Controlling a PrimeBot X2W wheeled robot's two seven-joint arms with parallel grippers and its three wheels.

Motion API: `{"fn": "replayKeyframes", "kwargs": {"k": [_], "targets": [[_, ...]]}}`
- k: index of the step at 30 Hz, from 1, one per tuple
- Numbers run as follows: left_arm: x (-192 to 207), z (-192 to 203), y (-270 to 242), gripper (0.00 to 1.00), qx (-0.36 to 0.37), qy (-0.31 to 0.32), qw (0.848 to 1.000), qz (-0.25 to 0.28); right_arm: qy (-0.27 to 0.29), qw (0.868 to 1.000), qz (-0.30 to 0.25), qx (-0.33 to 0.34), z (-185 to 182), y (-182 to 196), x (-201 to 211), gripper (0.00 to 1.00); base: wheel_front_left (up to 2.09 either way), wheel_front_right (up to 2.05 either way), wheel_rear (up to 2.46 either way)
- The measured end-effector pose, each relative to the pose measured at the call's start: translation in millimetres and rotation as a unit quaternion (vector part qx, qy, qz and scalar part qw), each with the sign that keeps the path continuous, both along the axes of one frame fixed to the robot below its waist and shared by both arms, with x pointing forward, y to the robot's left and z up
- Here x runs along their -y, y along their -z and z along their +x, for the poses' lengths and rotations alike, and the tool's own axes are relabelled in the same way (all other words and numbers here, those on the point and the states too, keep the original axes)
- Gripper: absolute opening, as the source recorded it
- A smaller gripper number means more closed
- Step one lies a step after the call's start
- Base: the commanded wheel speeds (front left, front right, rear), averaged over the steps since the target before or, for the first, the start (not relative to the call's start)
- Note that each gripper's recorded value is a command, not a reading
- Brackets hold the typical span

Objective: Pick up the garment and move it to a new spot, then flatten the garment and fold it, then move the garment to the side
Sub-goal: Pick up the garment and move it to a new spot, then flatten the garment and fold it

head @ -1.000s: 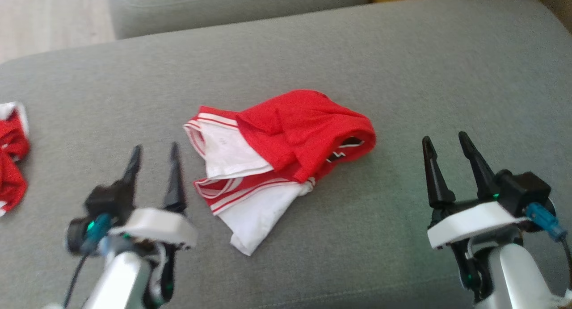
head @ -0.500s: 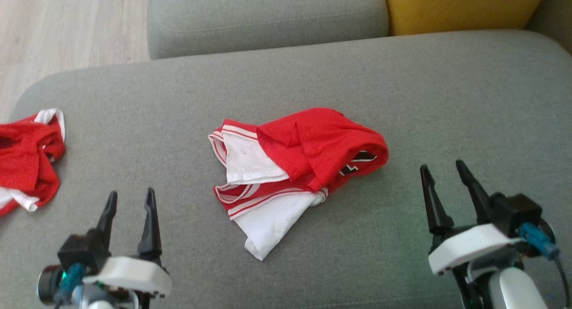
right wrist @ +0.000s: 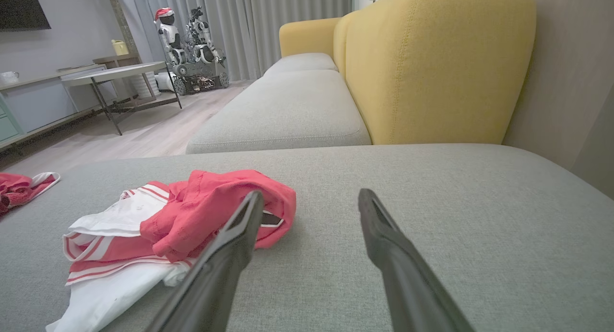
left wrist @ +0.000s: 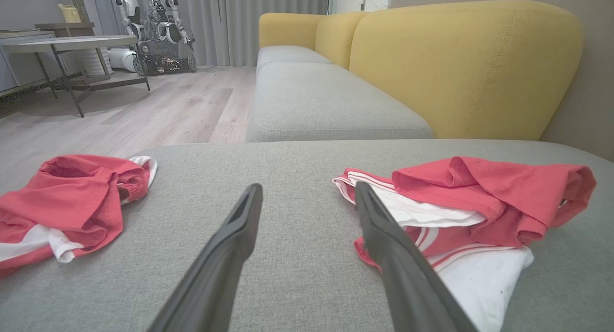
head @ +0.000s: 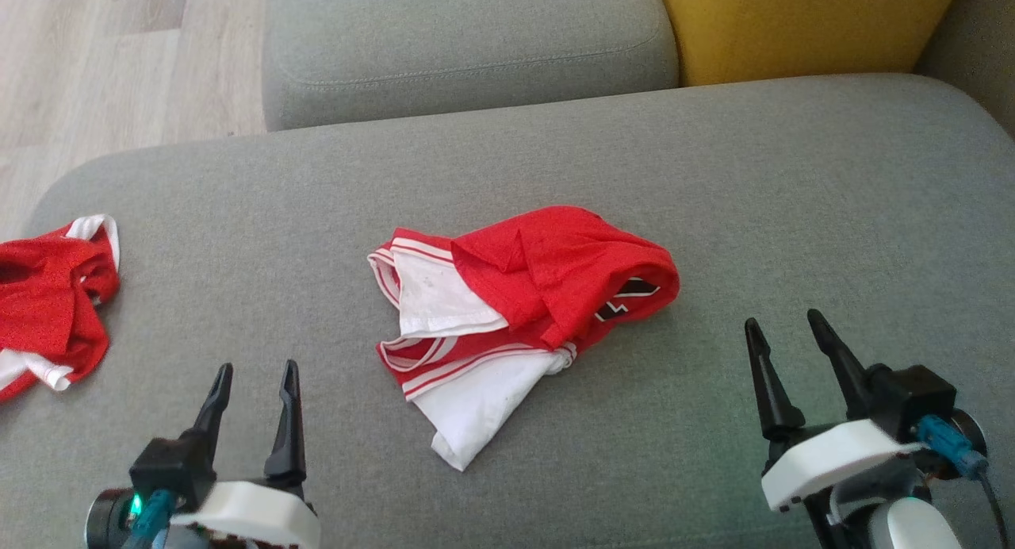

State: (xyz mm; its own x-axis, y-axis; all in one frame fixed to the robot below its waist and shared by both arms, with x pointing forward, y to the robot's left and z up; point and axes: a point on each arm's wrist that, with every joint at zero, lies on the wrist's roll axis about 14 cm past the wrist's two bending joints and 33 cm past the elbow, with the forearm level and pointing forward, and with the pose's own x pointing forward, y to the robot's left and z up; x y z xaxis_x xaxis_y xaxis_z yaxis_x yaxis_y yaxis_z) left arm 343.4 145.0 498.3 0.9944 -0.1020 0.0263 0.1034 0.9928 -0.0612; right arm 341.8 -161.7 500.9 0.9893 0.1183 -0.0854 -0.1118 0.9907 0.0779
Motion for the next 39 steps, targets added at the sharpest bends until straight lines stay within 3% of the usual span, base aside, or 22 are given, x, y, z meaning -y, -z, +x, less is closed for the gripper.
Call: {"fn": "replayKeyframes", "kwargs": {"k": [30, 39], "targets": [[-2, -8, 10, 1.00, -0.015, -0.009, 1.000, 0.001, -0.014, 1.000, 0.000, -0.014, 2, 8, -9, 1.00, 0.00, 0.00, 0.00], [-3, -3, 1, 1.00, -0.001, -0.018, 1.000, -0.005, -0.111, 0.991, 0.005, -0.076, -1, 41, -72, 1.00, 0.00, 0.00, 0.00]]}}
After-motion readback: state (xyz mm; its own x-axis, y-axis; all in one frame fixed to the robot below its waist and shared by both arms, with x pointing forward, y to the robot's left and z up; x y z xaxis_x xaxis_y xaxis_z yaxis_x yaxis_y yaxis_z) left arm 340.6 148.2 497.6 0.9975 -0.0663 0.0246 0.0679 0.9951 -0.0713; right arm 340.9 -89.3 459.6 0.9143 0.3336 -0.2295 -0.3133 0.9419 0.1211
